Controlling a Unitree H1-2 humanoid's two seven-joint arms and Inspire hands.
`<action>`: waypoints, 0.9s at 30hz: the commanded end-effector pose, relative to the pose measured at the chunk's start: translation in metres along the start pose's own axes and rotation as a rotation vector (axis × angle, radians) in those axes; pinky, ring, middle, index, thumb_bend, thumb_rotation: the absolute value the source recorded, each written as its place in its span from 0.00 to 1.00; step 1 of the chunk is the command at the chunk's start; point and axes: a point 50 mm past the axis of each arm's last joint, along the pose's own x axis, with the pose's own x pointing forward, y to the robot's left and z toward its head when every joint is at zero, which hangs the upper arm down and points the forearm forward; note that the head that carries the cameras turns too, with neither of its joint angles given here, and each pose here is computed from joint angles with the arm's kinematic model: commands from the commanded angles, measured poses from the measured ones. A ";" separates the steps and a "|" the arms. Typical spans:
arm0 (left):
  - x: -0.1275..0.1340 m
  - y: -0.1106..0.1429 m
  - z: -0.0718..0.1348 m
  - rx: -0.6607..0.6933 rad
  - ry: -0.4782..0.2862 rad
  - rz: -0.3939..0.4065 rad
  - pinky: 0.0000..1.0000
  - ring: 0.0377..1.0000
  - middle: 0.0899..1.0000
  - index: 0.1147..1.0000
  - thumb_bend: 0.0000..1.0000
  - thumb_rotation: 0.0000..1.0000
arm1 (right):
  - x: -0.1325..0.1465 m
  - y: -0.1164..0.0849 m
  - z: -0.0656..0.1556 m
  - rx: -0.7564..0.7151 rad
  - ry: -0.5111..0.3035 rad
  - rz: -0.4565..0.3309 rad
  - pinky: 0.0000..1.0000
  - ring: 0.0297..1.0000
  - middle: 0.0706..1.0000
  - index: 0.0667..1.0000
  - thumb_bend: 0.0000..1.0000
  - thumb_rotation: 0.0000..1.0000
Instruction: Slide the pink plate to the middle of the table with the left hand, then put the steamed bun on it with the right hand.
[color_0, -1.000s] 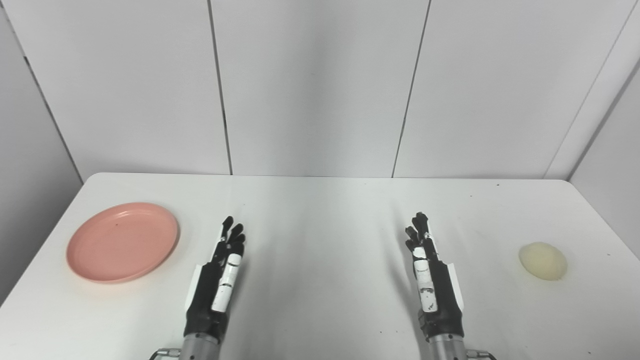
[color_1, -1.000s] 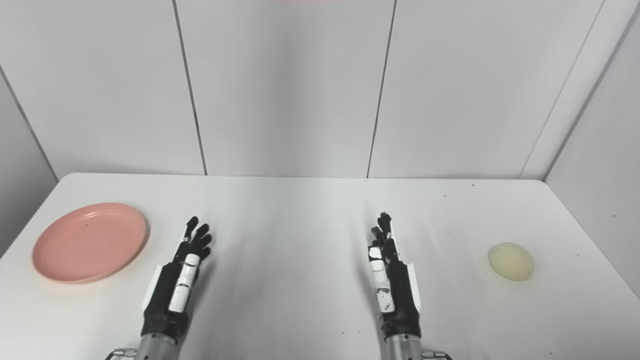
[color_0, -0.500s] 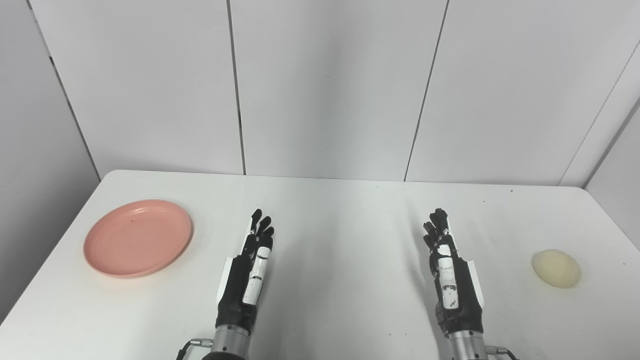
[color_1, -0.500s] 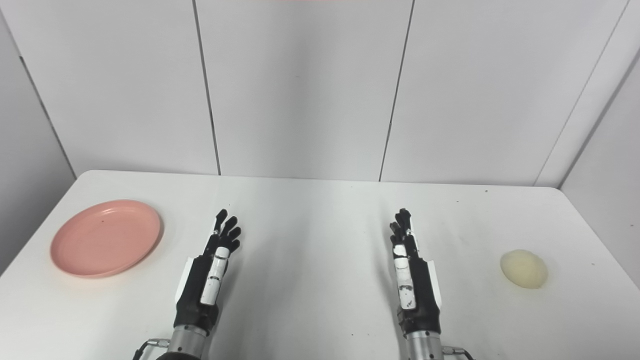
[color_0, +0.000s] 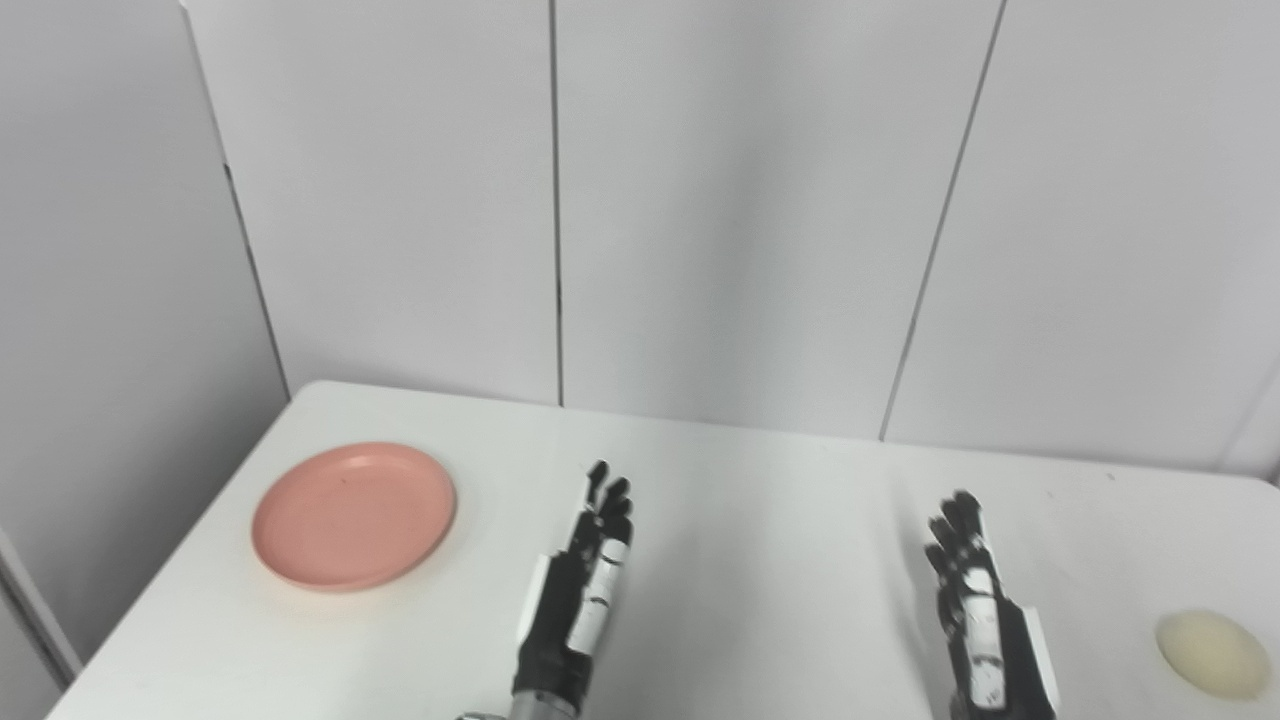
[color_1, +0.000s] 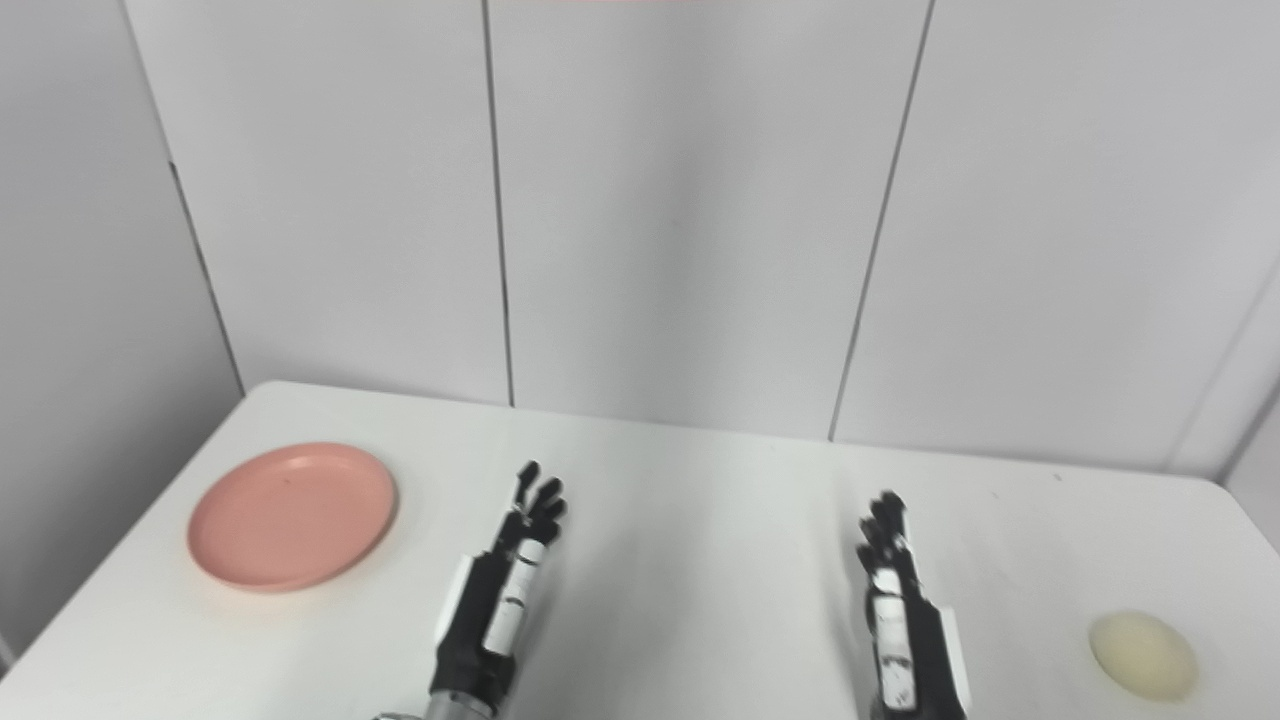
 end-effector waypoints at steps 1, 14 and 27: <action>-0.016 0.000 -0.021 -0.006 0.048 0.015 0.95 0.94 0.95 0.97 0.49 0.89 | -0.041 -0.021 -0.037 -0.036 0.136 -0.033 1.00 0.99 0.98 1.00 0.66 1.00; -0.013 0.010 -0.015 -0.020 0.040 0.032 0.96 0.94 0.95 0.98 0.49 0.93 | -0.042 -0.009 -0.036 -0.030 0.139 -0.017 0.99 0.96 0.96 0.98 0.67 1.00; 0.037 0.060 0.090 -0.083 -0.243 0.098 0.87 0.83 0.80 0.81 0.76 0.86 | -0.047 0.001 -0.024 -0.025 0.130 -0.034 0.98 0.96 0.96 0.97 0.66 1.00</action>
